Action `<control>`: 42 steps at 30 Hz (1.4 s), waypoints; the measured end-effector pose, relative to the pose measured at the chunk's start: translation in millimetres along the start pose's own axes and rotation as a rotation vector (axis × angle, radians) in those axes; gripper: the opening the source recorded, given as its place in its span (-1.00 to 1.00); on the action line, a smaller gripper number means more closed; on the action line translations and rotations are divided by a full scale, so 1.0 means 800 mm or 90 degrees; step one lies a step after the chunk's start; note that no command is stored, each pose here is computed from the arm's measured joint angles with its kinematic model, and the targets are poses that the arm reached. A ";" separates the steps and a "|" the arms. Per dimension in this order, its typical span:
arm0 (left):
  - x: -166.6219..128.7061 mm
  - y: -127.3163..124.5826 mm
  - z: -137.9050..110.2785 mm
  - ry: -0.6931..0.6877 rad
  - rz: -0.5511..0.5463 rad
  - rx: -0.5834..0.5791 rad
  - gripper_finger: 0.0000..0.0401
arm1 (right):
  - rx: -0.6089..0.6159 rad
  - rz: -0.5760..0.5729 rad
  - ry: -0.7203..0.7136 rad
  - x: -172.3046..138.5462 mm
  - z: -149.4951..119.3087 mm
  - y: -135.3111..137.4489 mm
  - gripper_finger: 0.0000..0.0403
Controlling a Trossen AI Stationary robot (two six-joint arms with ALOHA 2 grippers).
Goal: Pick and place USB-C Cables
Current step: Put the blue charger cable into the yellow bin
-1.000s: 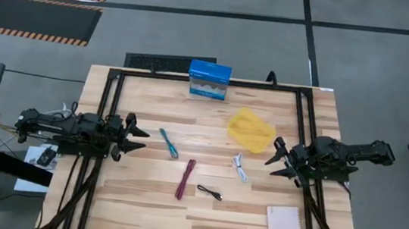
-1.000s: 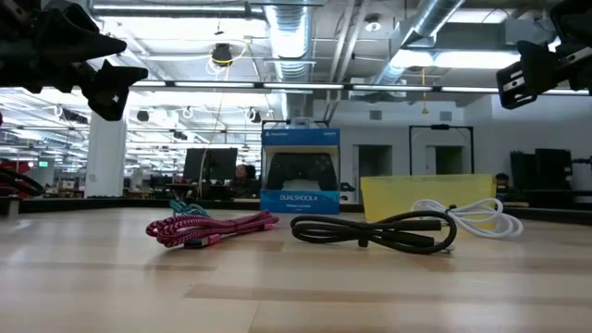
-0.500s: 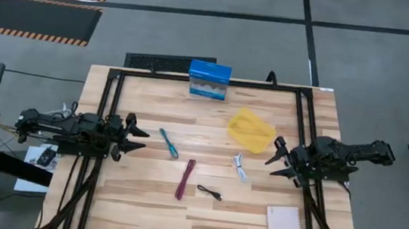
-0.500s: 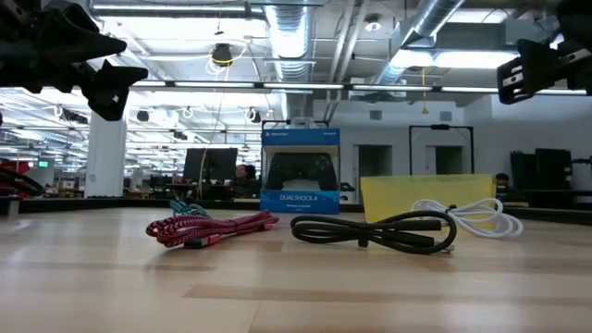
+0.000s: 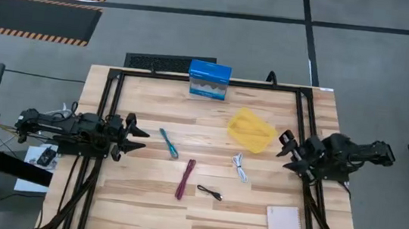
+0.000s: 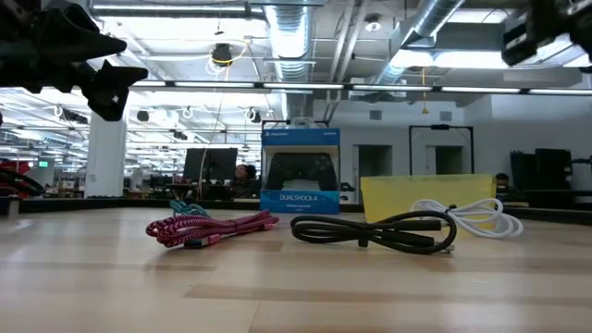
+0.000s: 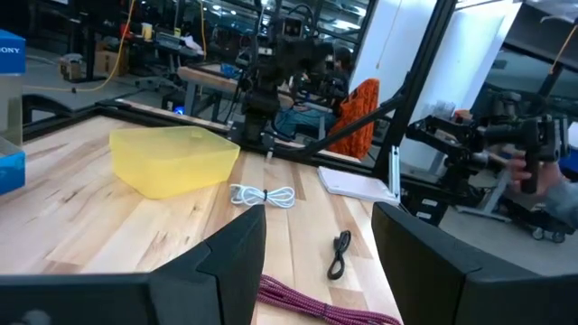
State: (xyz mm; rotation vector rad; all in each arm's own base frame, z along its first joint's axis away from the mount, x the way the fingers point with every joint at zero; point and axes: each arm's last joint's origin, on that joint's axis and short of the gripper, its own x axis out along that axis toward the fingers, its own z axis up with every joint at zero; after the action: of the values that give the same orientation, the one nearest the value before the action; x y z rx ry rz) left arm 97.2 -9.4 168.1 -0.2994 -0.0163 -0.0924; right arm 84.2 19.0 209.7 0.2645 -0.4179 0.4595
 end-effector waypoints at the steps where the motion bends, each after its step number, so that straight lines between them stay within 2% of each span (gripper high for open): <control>1: 0.000 0.000 0.000 0.000 0.000 -0.011 -0.03 | -0.003 0.007 -0.021 0.000 0.004 0.001 -0.01; 7: 0.000 0.001 0.002 -0.018 0.030 -0.023 -0.03 | -0.105 0.024 -0.099 -0.002 0.019 0.006 -0.01; 15: -0.001 0.006 0.006 -0.068 0.112 -0.107 -0.03 | -0.189 0.024 -0.140 -0.003 0.026 0.009 -0.01; 20: -0.002 0.009 0.009 -0.103 0.173 -0.108 -0.03 | -0.200 0.025 -0.150 -0.003 0.028 0.010 -0.01; 26: -0.002 0.009 0.009 -0.107 0.174 -0.129 -0.03 | -0.199 0.018 -0.144 -0.003 0.026 0.009 -0.01; 34: -0.002 0.010 0.009 -0.112 0.190 -0.123 -0.03 | -0.185 -0.098 -0.172 -0.004 0.029 0.003 -0.01; 42: -0.002 0.010 0.009 -0.110 0.193 -0.103 -0.03 | -0.169 -0.202 -0.158 -0.004 0.025 -0.005 -0.01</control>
State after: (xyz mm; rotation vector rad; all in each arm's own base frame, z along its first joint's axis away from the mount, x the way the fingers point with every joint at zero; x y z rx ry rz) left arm 96.1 0.5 172.8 -0.4674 -0.1352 0.2341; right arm 76.6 7.6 225.2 0.1264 -0.6607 0.0559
